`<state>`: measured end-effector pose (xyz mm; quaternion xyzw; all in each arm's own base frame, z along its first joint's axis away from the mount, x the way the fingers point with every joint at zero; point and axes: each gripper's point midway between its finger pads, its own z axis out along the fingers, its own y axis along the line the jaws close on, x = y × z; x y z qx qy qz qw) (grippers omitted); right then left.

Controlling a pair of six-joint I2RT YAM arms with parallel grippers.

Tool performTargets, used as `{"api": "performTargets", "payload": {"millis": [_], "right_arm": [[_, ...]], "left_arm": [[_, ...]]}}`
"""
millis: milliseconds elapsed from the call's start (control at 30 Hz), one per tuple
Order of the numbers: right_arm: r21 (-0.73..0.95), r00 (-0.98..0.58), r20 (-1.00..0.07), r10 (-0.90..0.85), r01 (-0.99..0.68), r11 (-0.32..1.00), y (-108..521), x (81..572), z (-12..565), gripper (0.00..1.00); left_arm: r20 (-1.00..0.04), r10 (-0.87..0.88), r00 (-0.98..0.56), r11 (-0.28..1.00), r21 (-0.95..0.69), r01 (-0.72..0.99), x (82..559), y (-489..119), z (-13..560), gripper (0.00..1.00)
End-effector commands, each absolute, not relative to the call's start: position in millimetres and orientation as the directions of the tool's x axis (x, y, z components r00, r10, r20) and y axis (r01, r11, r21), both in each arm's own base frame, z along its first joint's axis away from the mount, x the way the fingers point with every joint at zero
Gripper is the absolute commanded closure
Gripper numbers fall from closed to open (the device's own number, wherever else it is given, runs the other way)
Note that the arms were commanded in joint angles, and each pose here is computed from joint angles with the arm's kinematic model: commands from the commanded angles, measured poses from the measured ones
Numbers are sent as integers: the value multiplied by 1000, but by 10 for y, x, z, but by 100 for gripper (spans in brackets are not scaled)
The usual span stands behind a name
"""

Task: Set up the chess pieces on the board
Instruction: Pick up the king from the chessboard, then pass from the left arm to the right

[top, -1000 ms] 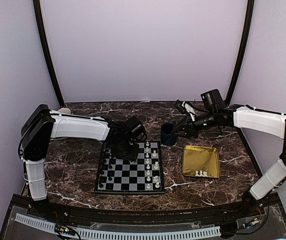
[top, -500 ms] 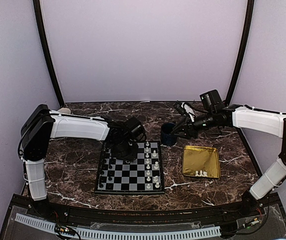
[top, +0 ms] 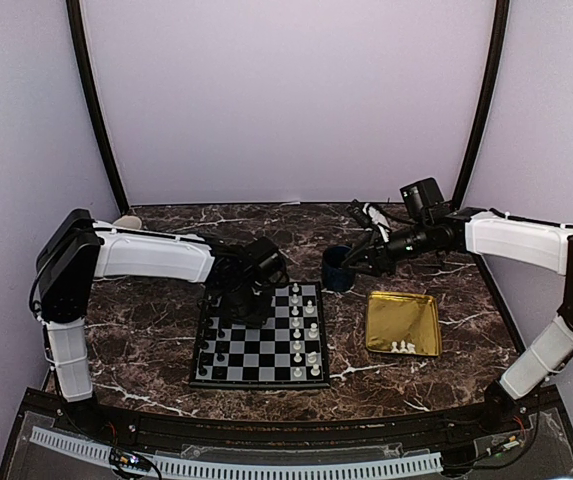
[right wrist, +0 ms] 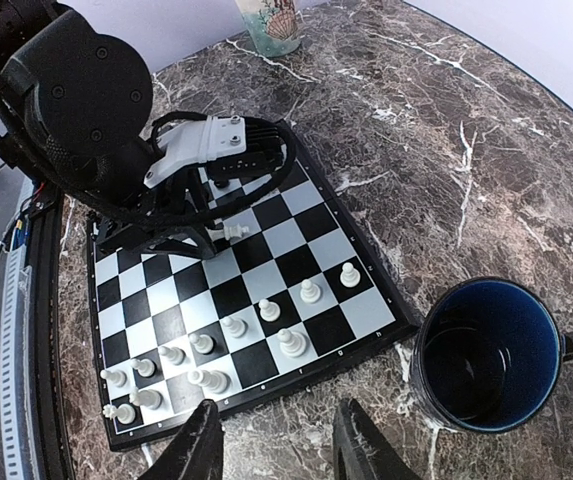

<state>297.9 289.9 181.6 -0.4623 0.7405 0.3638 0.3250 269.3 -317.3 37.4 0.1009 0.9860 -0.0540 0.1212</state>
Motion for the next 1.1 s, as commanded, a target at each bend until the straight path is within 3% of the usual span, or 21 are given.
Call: {"api": "performTargets", "payload": {"millis": [0,200,400,667,833,1067], "right_arm": [[225,-336,-833,-439,-931,287,2951,3003,1909,61],[202,-337,-830,-444,-925,323,2925,3087,1977,61],[272,-381,-823,-422,-916,296,3003,3126,2224,61],[543,-565,-699,-438,-818,190,3251,3087,2051,59],[686,-643,-595,-482,-719,113,3475,2968,1936,57],[738,-636,-533,-558,-672,62,3818,2694,1759,54]], "left_arm": [[-194,212,-958,971,-64,229,2513,-3053,333,73],[-237,258,-937,954,-89,285,2566,-3137,349,79],[-479,345,-807,874,-150,463,2706,-3317,665,84],[-739,328,-589,737,-190,649,2644,-3501,1107,84],[-806,310,-504,677,-185,712,2567,-3598,1330,84],[-845,288,-451,626,-190,757,2478,-3725,1536,84]]}}
